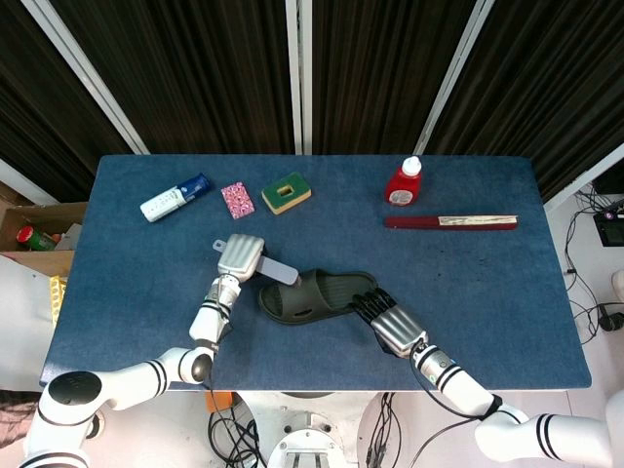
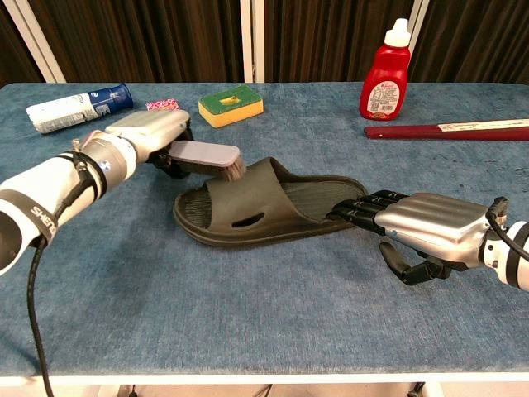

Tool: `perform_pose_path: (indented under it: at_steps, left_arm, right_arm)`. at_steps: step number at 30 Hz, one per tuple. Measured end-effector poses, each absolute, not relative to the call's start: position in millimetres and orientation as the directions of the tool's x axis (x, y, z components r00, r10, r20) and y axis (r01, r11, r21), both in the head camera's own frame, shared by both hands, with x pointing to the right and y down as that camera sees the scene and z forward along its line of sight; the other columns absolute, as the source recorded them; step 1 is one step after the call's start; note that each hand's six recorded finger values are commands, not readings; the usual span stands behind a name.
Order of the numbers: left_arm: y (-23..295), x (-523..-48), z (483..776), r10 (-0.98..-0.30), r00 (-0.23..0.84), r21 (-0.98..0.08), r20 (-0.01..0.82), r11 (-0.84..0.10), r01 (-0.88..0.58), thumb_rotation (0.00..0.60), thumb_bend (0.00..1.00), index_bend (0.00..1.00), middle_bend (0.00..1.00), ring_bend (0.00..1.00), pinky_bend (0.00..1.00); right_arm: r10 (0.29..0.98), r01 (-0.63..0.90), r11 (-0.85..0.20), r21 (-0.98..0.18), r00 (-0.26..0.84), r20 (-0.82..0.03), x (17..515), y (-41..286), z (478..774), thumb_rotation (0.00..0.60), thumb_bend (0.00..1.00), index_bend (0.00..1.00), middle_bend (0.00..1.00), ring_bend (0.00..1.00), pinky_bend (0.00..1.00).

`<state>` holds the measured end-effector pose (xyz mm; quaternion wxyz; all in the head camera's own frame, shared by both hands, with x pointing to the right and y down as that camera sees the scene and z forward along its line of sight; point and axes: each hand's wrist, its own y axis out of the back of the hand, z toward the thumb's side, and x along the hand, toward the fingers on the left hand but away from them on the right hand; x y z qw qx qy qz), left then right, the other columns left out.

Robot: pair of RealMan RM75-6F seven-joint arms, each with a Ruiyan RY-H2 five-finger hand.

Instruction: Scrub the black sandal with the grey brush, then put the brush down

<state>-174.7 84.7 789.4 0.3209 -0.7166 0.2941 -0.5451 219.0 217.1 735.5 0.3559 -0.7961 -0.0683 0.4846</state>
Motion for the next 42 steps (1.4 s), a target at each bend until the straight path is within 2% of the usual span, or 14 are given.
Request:
perform_pose_path:
  at_steps: [4, 10, 16, 19, 23, 29, 35, 42]
  left_arm:
    - [77, -193, 790, -0.783, 0.181, -0.782, 0.595, -0.616, -0.095, 0.600, 0.49, 1.00, 1.00, 1.00, 1.00]
    - [66, -217, 770, -0.825, 0.147, -0.815, 0.546, -0.563, -0.136, 0.600, 0.50, 1.00, 1.00, 1.00, 1.00]
    - [74, -249, 745, -0.855, 0.113, -0.846, 0.506, -0.518, -0.128, 0.600, 0.50, 1.00, 1.00, 1.00, 1.00]
    - [91, -271, 743, -0.851, 0.081, -0.847, 0.519, -0.525, -0.081, 0.600, 0.50, 1.00, 1.00, 1.00, 1.00]
    - [111, -286, 746, -0.840, 0.054, -0.838, 0.539, -0.542, -0.059, 0.600, 0.50, 1.00, 1.00, 1.00, 1.00]
    - [117, -288, 750, -0.841, 0.047, -0.838, 0.538, -0.540, -0.072, 0.600, 0.49, 1.00, 1.00, 1.00, 1.00]
    - [117, -290, 759, -0.839, 0.043, -0.836, 0.543, -0.545, -0.064, 0.600, 0.47, 1.00, 1.00, 1.00, 1.00]
    - [118, -296, 769, -0.841, 0.043, -0.841, 0.539, -0.540, -0.037, 0.600, 0.48, 1.00, 1.00, 1.00, 1.00]
  right_arm:
    - [0.460, -0.231, -0.734, -0.639, 0.524, -0.717, 218, 216, 734, 0.600, 0.89, 0.00, 0.03, 0.00, 0.00]
    - [0.477, -0.209, -0.727, -0.654, 0.531, -0.700, 218, 214, 729, 0.600, 0.88, 0.00, 0.01, 0.00, 0.00]
    - [0.532, -0.154, -0.697, -0.701, 0.545, -0.648, 221, 209, 714, 0.600, 0.73, 0.00, 0.00, 0.00, 0.00]
    - [0.587, -0.094, -0.663, -0.743, 0.551, -0.594, 225, 202, 699, 0.600, 0.65, 0.00, 0.00, 0.00, 0.00]
    - [0.682, 0.033, -0.594, -0.804, 0.550, -0.482, 235, 190, 670, 0.600, 0.65, 0.00, 0.00, 0.00, 0.00]
    - [0.798, 0.201, -0.468, -0.860, 0.514, -0.314, 258, 174, 628, 0.600, 0.64, 0.00, 0.00, 0.00, 0.00]
    - [0.859, 0.279, -0.372, -0.885, 0.465, -0.214, 277, 163, 599, 0.600, 0.63, 0.00, 0.00, 0.00, 0.00]
    - [0.872, 0.285, -0.344, -0.895, 0.451, -0.192, 281, 160, 590, 0.599, 0.60, 0.00, 0.00, 0.00, 0.00]
